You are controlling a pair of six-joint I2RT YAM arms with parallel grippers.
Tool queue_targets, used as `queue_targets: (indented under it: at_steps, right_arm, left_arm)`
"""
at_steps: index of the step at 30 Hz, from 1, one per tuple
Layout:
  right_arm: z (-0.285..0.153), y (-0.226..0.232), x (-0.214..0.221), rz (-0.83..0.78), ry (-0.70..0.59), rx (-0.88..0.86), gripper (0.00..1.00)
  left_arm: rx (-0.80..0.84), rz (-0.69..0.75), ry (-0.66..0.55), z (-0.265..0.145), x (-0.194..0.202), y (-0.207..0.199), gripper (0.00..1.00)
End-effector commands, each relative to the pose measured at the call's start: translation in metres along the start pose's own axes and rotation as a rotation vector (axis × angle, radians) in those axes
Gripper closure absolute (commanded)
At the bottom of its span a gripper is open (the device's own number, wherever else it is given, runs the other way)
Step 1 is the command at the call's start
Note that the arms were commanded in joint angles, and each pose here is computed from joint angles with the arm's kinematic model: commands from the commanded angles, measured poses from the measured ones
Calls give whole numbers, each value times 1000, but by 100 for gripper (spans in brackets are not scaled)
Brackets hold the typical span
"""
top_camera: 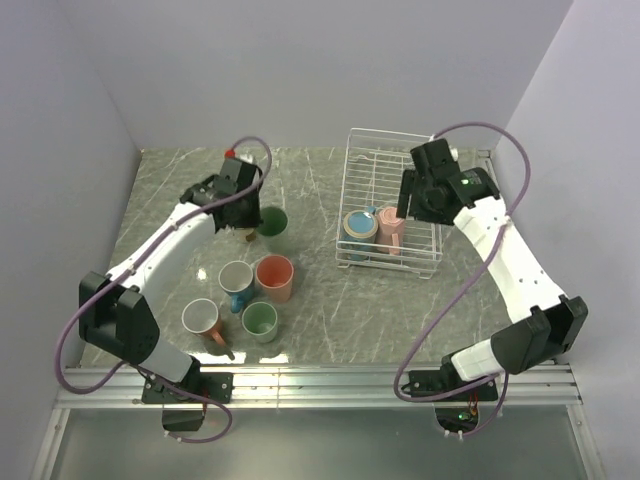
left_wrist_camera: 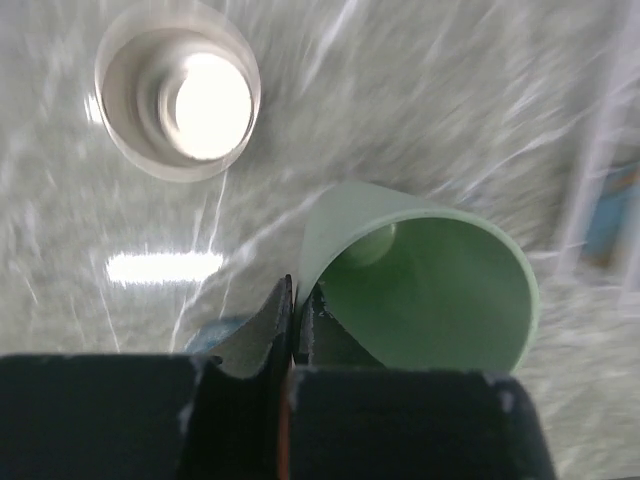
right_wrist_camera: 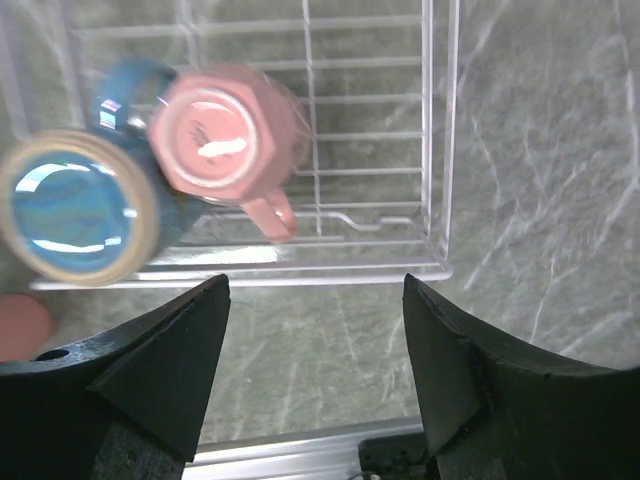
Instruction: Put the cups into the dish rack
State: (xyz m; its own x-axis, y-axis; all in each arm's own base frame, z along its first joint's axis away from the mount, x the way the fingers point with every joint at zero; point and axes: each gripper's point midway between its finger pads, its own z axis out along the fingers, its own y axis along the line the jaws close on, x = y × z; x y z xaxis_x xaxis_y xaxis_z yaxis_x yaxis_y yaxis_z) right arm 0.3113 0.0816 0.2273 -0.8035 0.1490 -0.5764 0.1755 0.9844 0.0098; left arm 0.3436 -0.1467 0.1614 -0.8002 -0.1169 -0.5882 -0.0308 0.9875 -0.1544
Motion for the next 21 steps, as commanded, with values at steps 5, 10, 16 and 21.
queue_targets:
  at_steps: [5,10,16,21]
  right_arm:
    - [-113,89,-68,19,-188,-590,12]
    - [-177,151,-68,88,-105,-1118,5]
    - [-222,165,-71,181,-50,-1450,3]
    - [-223,167,-71,211,-39,-1494,2]
  left_arm:
    - [393,21,-316,-98,-119,-76,100]
    - [914,-4,-530,-194,-148,-126,100]
    - [1283,-102,-561,-259,-127,-130,100]
    - [1462,-173,-568,-284,-113,-125,100]
